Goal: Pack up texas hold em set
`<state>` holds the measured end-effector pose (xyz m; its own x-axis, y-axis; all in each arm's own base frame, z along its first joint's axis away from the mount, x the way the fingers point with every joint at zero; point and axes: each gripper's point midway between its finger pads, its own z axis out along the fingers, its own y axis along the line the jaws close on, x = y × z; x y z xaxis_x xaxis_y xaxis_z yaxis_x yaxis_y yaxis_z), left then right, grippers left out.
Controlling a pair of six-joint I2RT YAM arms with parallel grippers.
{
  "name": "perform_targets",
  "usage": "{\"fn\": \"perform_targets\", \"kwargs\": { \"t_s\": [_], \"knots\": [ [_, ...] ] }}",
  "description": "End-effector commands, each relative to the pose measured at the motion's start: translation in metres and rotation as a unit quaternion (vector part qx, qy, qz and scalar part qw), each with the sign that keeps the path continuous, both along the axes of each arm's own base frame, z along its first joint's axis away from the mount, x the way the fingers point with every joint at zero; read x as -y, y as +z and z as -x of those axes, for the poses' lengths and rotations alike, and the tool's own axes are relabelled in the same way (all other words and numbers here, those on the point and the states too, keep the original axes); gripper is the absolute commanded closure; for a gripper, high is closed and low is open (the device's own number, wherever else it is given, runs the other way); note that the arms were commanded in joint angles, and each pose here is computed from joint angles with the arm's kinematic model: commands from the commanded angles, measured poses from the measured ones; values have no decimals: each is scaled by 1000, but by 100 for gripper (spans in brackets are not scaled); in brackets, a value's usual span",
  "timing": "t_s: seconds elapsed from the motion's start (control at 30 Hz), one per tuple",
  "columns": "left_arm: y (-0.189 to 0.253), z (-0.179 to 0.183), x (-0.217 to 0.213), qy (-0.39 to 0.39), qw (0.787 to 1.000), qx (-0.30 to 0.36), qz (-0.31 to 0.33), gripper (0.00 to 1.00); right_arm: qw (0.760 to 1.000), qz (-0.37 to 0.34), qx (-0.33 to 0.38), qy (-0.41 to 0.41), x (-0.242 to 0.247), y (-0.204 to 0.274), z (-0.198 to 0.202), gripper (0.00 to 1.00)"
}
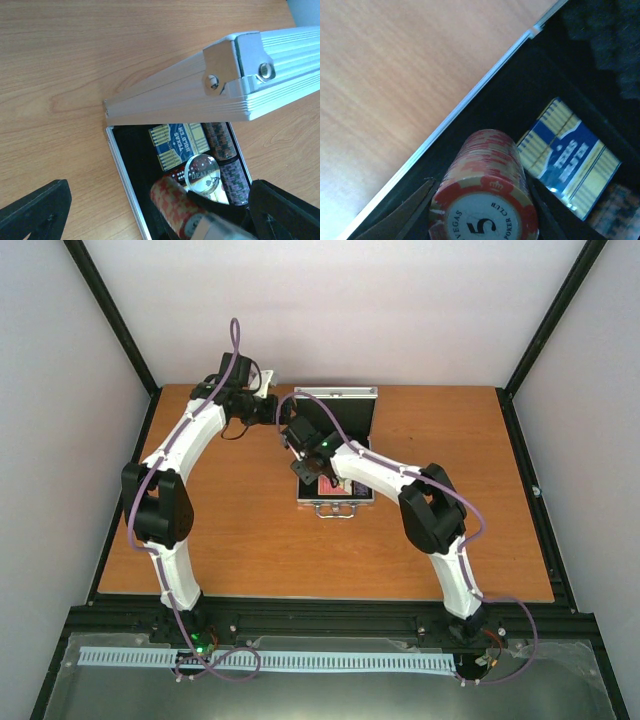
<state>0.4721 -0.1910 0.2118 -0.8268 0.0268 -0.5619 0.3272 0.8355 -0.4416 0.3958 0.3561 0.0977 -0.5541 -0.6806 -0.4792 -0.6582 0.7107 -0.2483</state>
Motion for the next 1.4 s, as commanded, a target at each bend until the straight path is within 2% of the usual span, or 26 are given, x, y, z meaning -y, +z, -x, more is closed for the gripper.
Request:
{"fn": "perform_targets", "kwargs": {
  "t_s": [0.0, 0.47, 0.67, 0.9, 1.03, 1.1, 1.23, 1.37],
  "knots": [
    [18, -2, -3, 0, 1000, 24, 4, 0, 996, -48, 78, -10, -9, 34, -44, 90],
    [3, -5, -3, 0, 1000, 9, -3, 0, 993, -85, 78, -31, -8, 10, -73, 90],
    [-3, -4, -3, -1, 1000, 2, -3, 0, 991, -72, 104, -48, -1, -7, -81, 90],
    [-6, -4, -3, -1, 1000, -2, -3, 0, 994, -51, 80, -58, 7, -43, -74, 86],
    [-7, -4, -2, -1, 1000, -3, -2, 0, 995, -33, 61, -65, 14, -58, -67, 79],
    [-7, -5, -2, -1, 1000, -2, -2, 0, 996, -31, 52, -62, 16, -62, -64, 72],
    [-4, -5, -2, -1, 1000, 0, -2, 0, 998, -42, 25, -42, 11, -60, -52, 44],
    [-1, -5, -3, 0, 1000, 4, -5, 0, 998, -55, 0, -31, 7, -49, -42, 23]
  ]
}}
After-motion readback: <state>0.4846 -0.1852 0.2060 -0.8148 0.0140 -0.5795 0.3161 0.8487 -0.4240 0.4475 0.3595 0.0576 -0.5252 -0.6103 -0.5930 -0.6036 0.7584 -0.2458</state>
